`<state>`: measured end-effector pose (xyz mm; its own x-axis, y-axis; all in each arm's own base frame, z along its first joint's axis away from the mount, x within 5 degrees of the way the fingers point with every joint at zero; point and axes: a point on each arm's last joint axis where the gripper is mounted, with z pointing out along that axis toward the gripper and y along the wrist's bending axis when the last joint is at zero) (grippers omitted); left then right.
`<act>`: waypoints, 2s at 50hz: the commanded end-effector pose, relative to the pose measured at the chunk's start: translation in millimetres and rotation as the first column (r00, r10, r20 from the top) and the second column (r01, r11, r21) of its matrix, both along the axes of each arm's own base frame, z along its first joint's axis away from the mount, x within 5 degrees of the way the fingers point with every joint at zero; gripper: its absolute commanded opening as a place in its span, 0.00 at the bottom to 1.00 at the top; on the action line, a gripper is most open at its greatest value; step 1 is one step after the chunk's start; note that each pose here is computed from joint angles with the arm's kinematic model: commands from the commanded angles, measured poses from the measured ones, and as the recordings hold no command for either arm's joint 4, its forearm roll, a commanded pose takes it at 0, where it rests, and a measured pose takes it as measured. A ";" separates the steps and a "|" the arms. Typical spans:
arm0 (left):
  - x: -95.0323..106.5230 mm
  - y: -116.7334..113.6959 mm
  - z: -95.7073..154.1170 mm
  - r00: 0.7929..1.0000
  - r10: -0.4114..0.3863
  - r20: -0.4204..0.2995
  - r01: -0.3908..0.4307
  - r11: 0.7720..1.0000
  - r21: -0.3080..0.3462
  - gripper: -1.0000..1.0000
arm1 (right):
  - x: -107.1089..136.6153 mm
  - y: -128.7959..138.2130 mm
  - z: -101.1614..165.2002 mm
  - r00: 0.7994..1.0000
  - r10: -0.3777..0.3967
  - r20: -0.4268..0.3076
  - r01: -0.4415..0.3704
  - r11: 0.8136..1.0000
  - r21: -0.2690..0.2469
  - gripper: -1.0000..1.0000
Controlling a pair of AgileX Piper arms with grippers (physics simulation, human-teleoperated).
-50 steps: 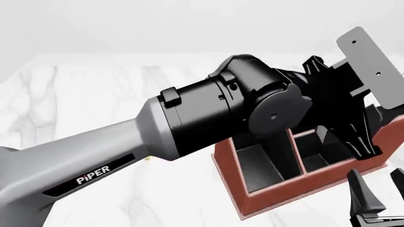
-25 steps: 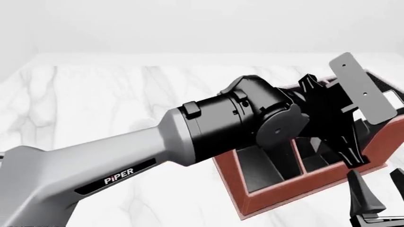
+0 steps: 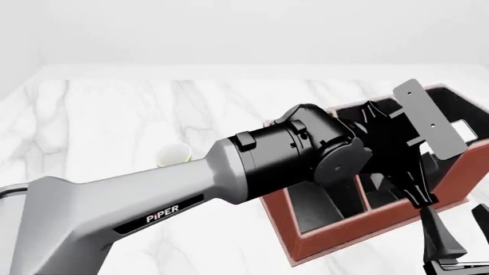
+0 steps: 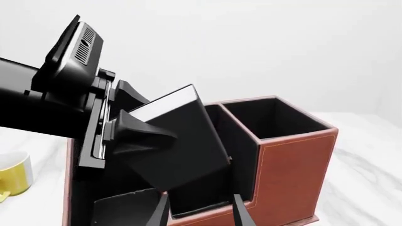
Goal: Pick up the book and place it in the back compartment of the caddy.
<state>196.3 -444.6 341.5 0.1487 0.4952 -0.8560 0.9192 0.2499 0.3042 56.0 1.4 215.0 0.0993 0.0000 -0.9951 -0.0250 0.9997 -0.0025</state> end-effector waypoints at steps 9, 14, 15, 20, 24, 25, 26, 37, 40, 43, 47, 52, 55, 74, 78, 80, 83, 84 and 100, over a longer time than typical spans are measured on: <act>8.5 -1.4 1.4 0.999 0.001 0.038 -0.001 1.000 0.002 0.00 | 0.0 -0.1 0.0 1.000 -0.001 -0.002 0.001 1.000 0.004 1.00; 17.8 -1.1 -0.1 0.999 0.017 0.042 -0.017 1.000 0.002 0.00 | 0.0 -0.1 -0.1 1.000 -0.002 -0.003 0.002 1.000 0.005 1.00; 17.8 -1.1 -0.1 0.999 0.017 0.042 -0.017 1.000 0.002 0.00 | 0.0 -0.1 -0.1 1.000 -0.002 -0.003 0.002 1.000 0.005 1.00; 18.1 -1.9 -0.8 0.999 0.017 0.043 -0.017 1.000 -0.001 0.00 | 0.1 -0.2 -0.4 1.000 -0.003 -0.005 0.003 1.000 0.006 1.00; 19.4 -2.9 0.0 0.999 0.018 0.049 -0.017 1.000 -0.006 0.00 | 0.2 -0.2 -0.5 1.000 -0.004 -0.006 0.004 1.000 0.007 1.00; 19.1 -3.2 0.1 0.999 0.017 0.048 -0.017 1.000 -0.006 0.00 | 0.2 -0.2 -0.5 1.000 -0.003 -0.006 0.003 1.000 0.008 1.00; 19.2 -3.3 0.0 0.999 0.018 0.045 -0.018 1.000 -0.006 0.00 | 0.2 -0.2 -0.5 1.000 -0.004 -0.006 0.004 1.000 0.008 1.00; 24.6 -5.2 -8.7 0.999 0.030 0.038 -0.030 1.000 -0.010 0.00 | 0.4 -0.2 -1.0 1.000 -0.003 -0.009 0.003 1.000 0.008 1.00; 27.6 -5.9 -12.1 0.999 0.037 0.034 -0.036 0.999 -0.011 0.00 | 0.4 -0.2 -1.0 1.000 -0.003 -0.009 0.003 1.000 0.007 1.00; 30.7 -7.3 -17.1 0.999 0.040 0.032 -0.040 0.999 -0.002 0.00 | 0.5 -0.2 -1.0 1.000 -0.003 -0.009 0.003 1.000 0.007 1.00; 36.6 -8.2 -19.3 0.998 0.052 0.027 -0.052 0.999 -0.005 0.00 | 0.6 -0.2 -1.0 1.000 -0.004 -0.009 0.004 1.000 0.007 1.00; 41.3 -9.4 -22.9 0.998 0.060 0.022 -0.060 0.998 -0.003 0.00 | 0.7 -0.3 -1.0 1.000 -0.005 -0.009 0.005 1.000 0.007 1.00; 43.1 -10.4 -23.5 0.998 0.064 0.021 -0.064 0.998 -0.007 0.00 | 0.6 -0.3 -1.0 1.000 -0.005 -0.009 0.005 1.000 0.008 1.00; 45.3 -16.9 -32.7 0.998 0.066 0.013 -0.066 0.998 -0.010 0.00 | 1.6 -0.3 -1.2 1.000 -0.005 -0.014 0.005 1.000 0.011 1.00; 43.2 -18.7 -33.7 0.998 0.062 0.010 -0.062 0.998 -0.013 0.00 | 2.2 -0.3 -1.1 1.000 -0.006 -0.016 0.006 1.000 0.012 1.00; 42.5 -19.4 -34.0 0.998 0.061 0.009 -0.061 0.998 -0.014 0.00 | 2.2 -0.4 -1.2 1.000 -0.006 -0.016 0.006 1.000 0.011 1.00; 42.0 -20.0 -34.9 0.998 0.060 0.008 -0.060 0.998 -0.014 0.00 | 2.4 -0.4 -1.1 1.000 -0.007 -0.016 0.007 1.000 0.011 1.00; 42.3 -20.2 -35.7 0.998 0.061 0.008 -0.060 0.998 -0.014 0.00 | 2.7 -0.4 -1.1 1.000 -0.007 -0.017 0.008 1.000 0.012 1.00; 41.0 -24.6 -39.7 0.998 0.061 -0.004 -0.061 0.998 -0.025 0.00 | 5.1 -0.5 -0.6 1.000 -0.009 -0.020 0.009 1.000 0.013 1.00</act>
<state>237.1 -468.2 293.9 0.0911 0.4993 -0.8616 0.9091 0.3116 0.2767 59.9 1.0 214.2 0.0809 0.0111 -0.9967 -0.0171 0.9998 0.0097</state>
